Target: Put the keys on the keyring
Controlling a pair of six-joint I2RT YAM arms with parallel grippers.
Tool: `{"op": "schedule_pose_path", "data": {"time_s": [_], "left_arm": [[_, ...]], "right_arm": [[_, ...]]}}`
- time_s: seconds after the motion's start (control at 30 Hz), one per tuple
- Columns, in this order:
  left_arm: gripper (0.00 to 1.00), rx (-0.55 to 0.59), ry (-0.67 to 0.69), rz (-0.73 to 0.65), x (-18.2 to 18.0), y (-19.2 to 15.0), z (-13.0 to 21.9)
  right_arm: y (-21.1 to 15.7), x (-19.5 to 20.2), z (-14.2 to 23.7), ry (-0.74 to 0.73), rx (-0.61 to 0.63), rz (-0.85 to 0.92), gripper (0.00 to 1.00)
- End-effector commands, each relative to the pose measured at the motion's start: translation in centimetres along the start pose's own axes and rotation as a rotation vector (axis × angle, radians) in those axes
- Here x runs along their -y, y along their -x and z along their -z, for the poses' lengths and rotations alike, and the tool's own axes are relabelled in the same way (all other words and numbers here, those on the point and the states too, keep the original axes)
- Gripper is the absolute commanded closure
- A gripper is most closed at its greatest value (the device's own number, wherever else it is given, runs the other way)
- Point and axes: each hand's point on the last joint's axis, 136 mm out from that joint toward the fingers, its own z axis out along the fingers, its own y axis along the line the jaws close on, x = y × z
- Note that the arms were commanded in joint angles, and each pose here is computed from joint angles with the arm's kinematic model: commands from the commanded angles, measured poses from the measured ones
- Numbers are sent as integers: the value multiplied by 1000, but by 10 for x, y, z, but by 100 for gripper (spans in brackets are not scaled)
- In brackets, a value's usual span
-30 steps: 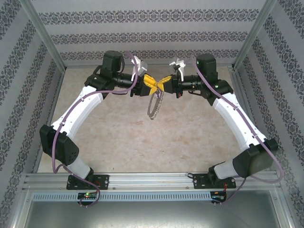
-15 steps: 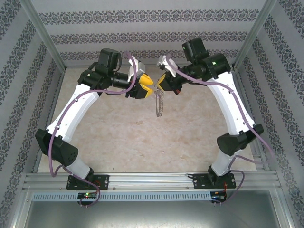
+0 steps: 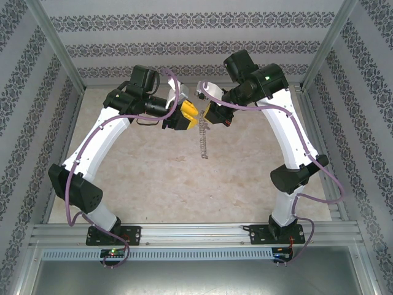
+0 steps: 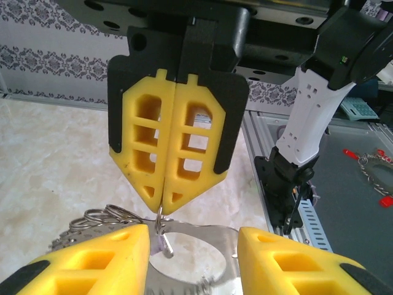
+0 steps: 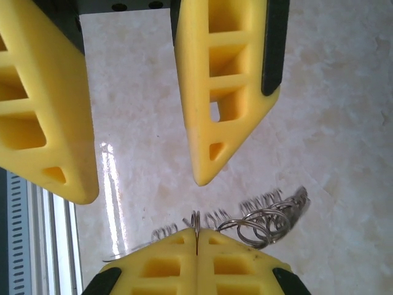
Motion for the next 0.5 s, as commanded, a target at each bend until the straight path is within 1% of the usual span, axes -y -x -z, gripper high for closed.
{"op": "schedule_pose_path", "data": {"time_s": [0.0,0.3,0.47], "left_arm": [[58,17,-44,11,1,0,0],[60,16,-86,36,1,-5,-12],[63,15,-93,36,0,-4,-16]], "right_arm": [[9,-9,11,-11,30,46,100],[18,-15,12,5,73,71,100],[21,-17,11,8,83,78,100]]}}
